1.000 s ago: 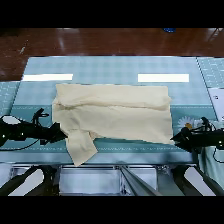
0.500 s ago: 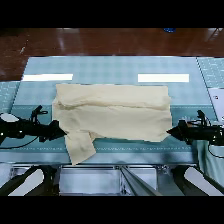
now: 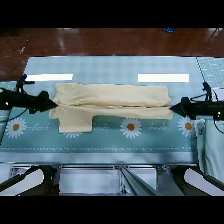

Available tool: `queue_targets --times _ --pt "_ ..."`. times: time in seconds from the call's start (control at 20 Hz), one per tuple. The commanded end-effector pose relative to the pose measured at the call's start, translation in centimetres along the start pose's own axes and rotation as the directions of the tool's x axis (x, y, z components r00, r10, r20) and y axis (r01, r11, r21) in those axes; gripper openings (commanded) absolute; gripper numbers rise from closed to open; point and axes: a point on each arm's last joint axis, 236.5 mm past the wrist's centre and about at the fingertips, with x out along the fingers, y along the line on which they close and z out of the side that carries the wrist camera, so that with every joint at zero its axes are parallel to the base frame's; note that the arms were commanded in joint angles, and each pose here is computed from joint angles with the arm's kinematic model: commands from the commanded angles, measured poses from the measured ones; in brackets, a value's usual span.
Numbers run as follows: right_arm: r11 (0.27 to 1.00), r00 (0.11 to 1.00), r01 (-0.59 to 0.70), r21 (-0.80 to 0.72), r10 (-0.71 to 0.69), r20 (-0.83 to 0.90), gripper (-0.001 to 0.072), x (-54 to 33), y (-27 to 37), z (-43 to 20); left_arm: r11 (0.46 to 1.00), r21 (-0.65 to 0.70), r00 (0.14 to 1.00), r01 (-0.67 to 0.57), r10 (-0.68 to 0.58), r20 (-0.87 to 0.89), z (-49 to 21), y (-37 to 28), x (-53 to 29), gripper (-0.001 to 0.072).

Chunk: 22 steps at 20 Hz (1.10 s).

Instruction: Fold the shirts.

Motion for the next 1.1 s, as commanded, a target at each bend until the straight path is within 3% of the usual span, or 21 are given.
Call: queue_targets --times 0.0,0.3,0.65,0.7,0.75,0.8,1.05 --pt "1.0 0.999 0.0 -0.022 0.001 0.043 0.0021 1.0 2.4 5.2 1.0 0.013 0.999 0.023 -0.023 0.029 5.5 -2.2 0.5 0.0022" --pt "0.999 0.997 -0.033 -0.002 0.033 0.064 0.0021 2.9 3.1 10.7 0.999 -0.012 0.999 0.045 -0.045 0.017 12.5 -3.7 4.0 0.0023" --pt "0.994 0.991 -0.077 0.077 0.067 0.115 0.0028 5.9 1.5 14.4 0.999 -0.008 0.999 0.035 -0.035 0.007 14.9 -2.9 8.9 0.0023" --pt "0.993 0.99 -0.076 0.088 0.065 0.128 0.0179 6.2 1.1 14.7 0.999 -0.01 0.999 0.033 -0.033 0.03 15.4 -2.8 9.1 0.0045" --pt "0.993 0.989 -0.074 0.091 0.061 0.132 0.0397 6.3 0.9 14.9 0.999 -0.01 0.998 0.033 -0.032 0.045 15.8 -2.8 9.1 0.0241" --pt "0.994 0.989 -0.072 0.078 0.061 0.132 0.0414 6.3 1.0 14.9 0.999 -0.006 0.998 0.038 -0.037 0.046 15.9 -3.0 8.9 0.0517" --pt "0.996 0.995 -0.017 0.085 0.008 0.1 0.0414 1.1 -1.9 14.6 0.999 0.042 0.999 0.016 -0.018 0.035 16.9 -1.5 0.8 0.0509"
